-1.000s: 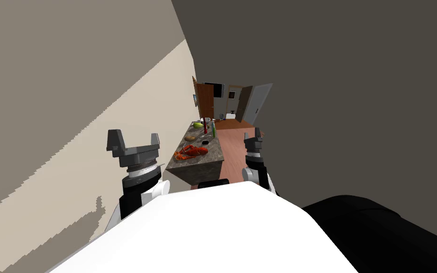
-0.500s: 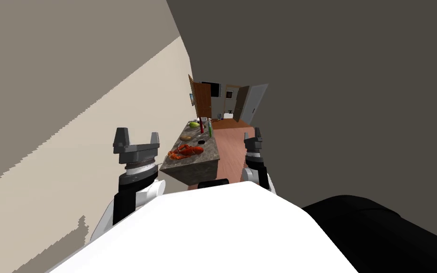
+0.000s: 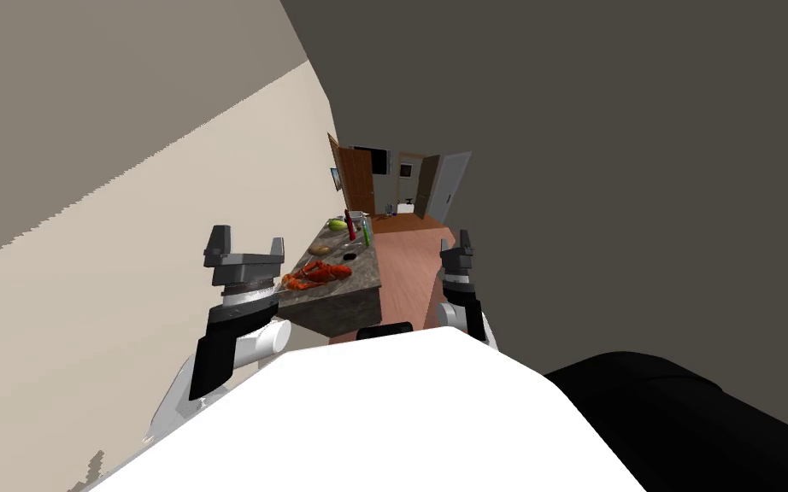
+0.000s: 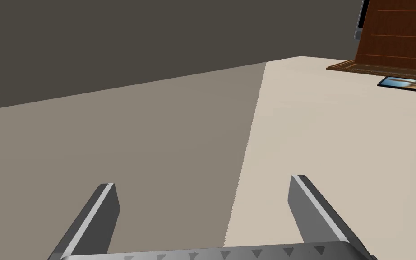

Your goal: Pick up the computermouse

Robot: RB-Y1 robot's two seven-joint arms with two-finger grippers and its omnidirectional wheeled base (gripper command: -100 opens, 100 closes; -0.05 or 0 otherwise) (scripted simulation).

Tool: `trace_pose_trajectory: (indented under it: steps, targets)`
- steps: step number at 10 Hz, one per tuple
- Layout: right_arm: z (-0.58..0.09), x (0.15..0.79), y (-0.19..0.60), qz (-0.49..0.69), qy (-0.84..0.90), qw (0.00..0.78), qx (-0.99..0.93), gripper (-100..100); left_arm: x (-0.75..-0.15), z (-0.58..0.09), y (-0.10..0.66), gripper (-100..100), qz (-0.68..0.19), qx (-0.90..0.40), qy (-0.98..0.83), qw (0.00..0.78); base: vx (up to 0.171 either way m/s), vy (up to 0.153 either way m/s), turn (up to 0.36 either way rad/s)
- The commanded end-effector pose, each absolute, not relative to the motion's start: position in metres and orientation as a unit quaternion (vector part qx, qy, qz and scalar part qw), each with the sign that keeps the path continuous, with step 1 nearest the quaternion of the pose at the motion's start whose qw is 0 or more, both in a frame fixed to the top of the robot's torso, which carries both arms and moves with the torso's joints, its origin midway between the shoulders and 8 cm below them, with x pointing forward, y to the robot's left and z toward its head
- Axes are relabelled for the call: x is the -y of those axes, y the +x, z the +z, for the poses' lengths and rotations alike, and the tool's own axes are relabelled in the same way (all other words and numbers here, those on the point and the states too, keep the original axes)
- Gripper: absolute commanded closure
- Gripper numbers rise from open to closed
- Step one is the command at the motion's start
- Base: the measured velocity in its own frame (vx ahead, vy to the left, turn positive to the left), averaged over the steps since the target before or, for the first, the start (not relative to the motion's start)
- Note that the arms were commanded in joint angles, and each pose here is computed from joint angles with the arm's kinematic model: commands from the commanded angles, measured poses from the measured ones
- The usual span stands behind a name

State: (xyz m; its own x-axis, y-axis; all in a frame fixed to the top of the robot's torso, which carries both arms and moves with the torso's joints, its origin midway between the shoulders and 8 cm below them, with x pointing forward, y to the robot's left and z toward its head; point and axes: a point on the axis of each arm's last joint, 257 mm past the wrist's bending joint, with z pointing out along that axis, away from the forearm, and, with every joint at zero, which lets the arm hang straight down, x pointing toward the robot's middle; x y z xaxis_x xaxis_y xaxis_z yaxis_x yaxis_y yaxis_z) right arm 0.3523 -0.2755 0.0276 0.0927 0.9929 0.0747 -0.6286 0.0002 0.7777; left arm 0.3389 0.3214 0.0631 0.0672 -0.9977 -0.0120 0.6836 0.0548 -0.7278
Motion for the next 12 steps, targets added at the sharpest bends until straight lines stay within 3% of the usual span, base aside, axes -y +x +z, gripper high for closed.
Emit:
trace_pose_trajectory:
  steps: [1,12]
  targets:
    - [0.028,0.275,0.352,0.619,0.342,0.655,-0.266,0,-0.331,0.062,0.347,-100,-0.624,-0.275,-0.303,0.666,0.003,-0.124,-0.078]
    - [0.028,0.276,0.352,0.619,0.342,0.655,-0.266,0,-0.395,0.028,0.387,-100,-0.59,-0.283,-0.416,0.631,0.008,-0.097,-0.054]
